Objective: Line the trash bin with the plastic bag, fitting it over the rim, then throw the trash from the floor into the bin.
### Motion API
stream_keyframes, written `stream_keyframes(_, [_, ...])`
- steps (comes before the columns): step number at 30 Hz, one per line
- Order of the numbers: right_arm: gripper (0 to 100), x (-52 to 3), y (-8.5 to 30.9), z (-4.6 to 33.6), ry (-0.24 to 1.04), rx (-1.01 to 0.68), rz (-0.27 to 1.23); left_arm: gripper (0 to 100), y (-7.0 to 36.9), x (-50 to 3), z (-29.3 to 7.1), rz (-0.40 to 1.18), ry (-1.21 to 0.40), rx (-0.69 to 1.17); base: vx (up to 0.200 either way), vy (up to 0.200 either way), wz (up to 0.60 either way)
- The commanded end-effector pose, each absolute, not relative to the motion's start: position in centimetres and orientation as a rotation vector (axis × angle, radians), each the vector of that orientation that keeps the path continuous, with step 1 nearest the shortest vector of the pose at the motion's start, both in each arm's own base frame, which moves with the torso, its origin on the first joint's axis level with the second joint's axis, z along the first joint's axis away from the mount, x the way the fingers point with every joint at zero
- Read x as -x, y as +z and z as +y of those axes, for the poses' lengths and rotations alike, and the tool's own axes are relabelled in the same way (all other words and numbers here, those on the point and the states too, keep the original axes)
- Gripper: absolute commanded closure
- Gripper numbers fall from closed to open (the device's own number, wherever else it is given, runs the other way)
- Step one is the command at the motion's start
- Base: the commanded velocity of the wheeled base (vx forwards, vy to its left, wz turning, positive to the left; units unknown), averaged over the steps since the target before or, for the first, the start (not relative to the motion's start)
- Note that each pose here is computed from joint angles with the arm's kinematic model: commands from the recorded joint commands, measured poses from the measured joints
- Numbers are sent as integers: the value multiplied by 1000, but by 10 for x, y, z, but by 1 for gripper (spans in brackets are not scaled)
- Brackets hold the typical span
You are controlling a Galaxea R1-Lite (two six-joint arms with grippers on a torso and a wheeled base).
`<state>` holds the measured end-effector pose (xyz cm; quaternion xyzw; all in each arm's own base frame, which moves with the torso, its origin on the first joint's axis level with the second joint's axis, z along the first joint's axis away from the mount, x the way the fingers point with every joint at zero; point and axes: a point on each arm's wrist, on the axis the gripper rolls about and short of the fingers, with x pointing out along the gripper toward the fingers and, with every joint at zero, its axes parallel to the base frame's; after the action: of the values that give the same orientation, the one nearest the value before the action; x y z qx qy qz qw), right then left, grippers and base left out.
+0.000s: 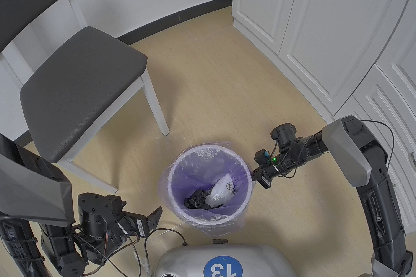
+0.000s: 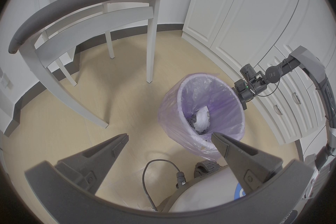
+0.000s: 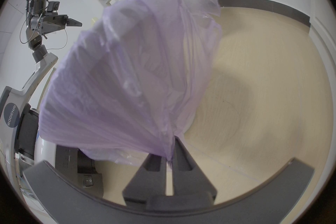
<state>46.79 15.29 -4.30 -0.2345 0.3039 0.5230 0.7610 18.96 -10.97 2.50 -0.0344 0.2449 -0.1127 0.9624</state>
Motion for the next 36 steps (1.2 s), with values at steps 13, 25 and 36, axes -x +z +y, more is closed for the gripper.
stream_keyframes(13, [0, -459, 23, 140, 1089, 516, 577, 0, 25, -193, -107, 485, -214, 79, 0, 0, 0])
stream_keyframes(25, [0, -414, 111, 109, 983, 469, 466, 0, 26, -192, -107, 482, -214, 84, 0, 0, 0])
stream_keyframes(36, [0, -387, 115, 105, 956, 419, 436, 0, 26, -191, -106, 486, -212, 88, 0, 0, 0])
